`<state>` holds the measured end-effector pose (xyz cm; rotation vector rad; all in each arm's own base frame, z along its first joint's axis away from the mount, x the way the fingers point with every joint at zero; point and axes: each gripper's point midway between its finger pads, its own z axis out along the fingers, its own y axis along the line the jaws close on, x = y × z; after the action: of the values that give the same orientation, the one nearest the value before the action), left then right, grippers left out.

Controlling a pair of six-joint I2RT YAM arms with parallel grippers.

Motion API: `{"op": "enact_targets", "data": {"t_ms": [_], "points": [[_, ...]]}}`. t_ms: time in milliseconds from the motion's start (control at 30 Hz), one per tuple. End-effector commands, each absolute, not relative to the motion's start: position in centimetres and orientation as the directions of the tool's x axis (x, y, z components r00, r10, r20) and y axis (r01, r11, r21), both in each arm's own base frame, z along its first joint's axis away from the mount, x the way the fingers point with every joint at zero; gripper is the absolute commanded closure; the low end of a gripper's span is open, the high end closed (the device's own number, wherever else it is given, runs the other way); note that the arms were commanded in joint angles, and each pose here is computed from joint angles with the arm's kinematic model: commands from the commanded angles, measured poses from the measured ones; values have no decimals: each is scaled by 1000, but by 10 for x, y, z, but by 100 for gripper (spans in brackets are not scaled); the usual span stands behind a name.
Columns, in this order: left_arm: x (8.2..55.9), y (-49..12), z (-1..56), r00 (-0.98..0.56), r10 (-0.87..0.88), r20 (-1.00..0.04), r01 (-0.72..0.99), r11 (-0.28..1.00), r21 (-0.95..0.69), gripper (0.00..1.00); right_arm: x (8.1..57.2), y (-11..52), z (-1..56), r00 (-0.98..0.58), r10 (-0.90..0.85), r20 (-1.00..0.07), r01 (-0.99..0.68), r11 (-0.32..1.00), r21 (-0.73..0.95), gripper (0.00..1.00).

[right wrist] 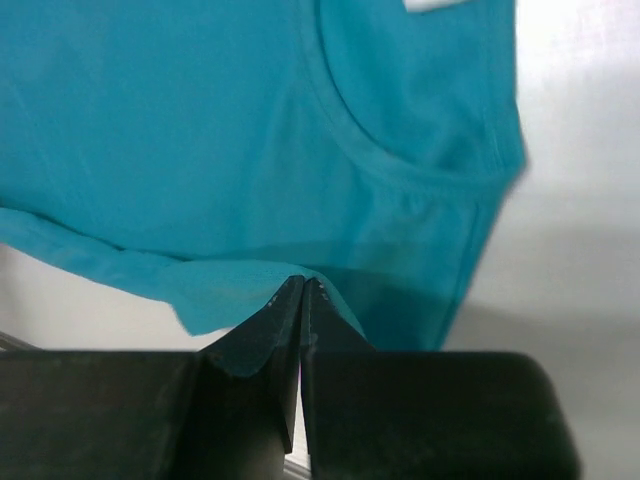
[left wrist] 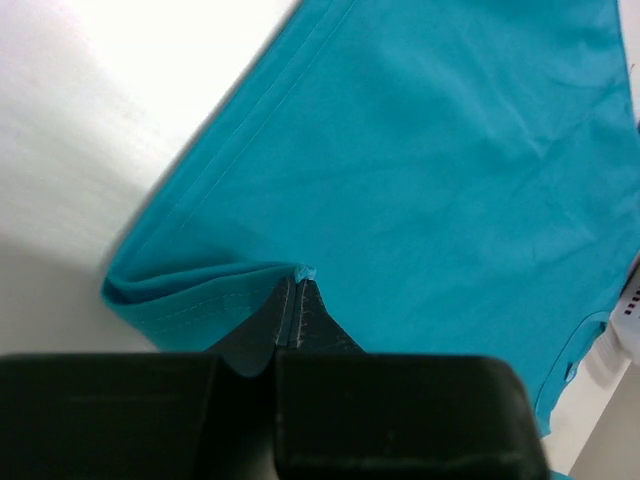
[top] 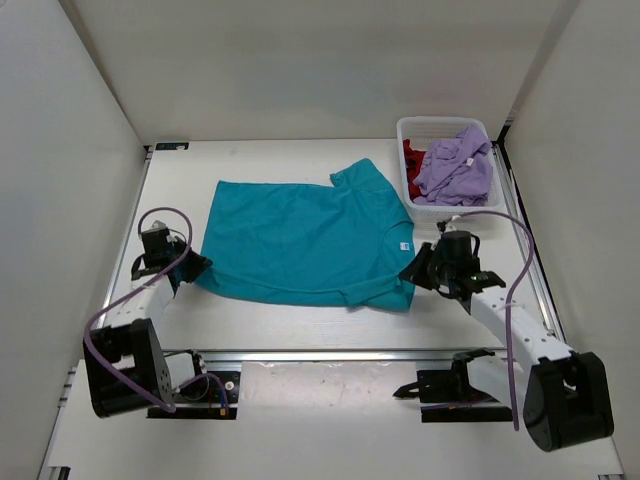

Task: Fold and stack the t-shirts
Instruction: Fold the flattened tshirt in 1/3 of the way

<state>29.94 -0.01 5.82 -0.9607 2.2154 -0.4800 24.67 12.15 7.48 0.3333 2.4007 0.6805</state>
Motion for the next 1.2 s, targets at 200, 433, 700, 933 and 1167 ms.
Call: {"op": "enact_targets", "data": {"t_ms": [200,433,700,933,1167], "points": [[359,3,78,-443,-770,-459,-491,637,-595,100,332,123,113,-709,379,-595,-17,834,551,100],[375,17,64,-422,-790,-445,-543,613,-574,97,379,120,107,-713,392,-581,9,835,551,100],[385,35,55,-381,-831,-405,-580,556,-596,85,417,116,99,-702,417,-577,32,828,559,100],[384,41,94,-318,-814,-485,-525,578,-625,56,425,119,118,-677,402,-616,-8,833,553,78],[362,-14,104,-402,-762,-507,-406,645,-647,61,371,115,127,-626,405,-667,-22,845,534,87]]}}
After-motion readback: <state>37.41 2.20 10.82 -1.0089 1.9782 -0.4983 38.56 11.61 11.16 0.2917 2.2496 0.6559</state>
